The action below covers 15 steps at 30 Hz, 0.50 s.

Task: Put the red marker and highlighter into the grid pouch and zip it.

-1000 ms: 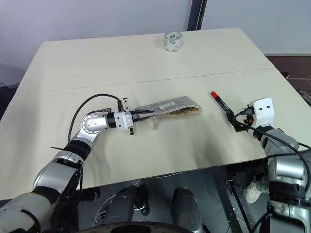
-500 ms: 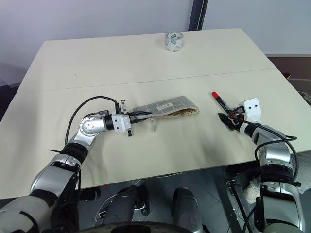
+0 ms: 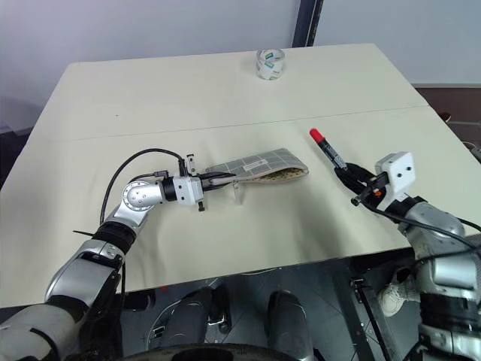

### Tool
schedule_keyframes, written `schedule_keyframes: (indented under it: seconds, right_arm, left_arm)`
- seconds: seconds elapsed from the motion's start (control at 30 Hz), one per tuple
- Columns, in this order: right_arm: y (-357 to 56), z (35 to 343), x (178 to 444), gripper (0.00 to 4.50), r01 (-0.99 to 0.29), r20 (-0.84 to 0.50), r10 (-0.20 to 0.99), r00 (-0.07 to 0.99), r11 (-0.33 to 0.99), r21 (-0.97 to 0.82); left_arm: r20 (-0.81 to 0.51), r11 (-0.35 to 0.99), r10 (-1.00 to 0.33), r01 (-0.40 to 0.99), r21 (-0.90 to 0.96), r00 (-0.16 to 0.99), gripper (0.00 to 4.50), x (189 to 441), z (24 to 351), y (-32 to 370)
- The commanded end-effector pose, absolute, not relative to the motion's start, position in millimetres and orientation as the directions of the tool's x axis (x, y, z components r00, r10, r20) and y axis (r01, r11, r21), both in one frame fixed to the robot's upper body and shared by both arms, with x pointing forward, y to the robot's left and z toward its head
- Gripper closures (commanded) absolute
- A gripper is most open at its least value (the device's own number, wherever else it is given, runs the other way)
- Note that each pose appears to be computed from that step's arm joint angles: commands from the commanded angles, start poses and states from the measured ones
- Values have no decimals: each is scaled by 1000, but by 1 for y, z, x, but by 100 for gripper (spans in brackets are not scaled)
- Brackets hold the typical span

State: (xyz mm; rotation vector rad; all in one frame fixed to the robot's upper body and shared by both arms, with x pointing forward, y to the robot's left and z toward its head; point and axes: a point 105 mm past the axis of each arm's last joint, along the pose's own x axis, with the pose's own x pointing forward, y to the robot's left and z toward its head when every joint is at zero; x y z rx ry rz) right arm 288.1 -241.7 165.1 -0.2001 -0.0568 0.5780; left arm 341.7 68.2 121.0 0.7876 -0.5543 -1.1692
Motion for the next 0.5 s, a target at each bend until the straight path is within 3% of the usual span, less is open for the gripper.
schedule_keyframes:
  seconds: [0.03,0.07,0.13,0.5]
  right_arm:
    - [-215,172,260,409,-630,-54,649,759,711,-311]
    - [-214,154,255,409,-647,-167,642,749,652,-395]
    - [-216,133,248,409,-670,-271,625,733,589,-452]
    - [-217,139,272,409,-617,-221,605,764,586,-525]
  left_arm:
    - [21,202,-949,558,805,314,450,342,133,70]
    - [20,200,-950,558,805,312,450,342,132,70]
    - [26,198,-953,558,806,301,450,340,133,68]
    - [23,172,-964,551,817,266,450,337,136,63]
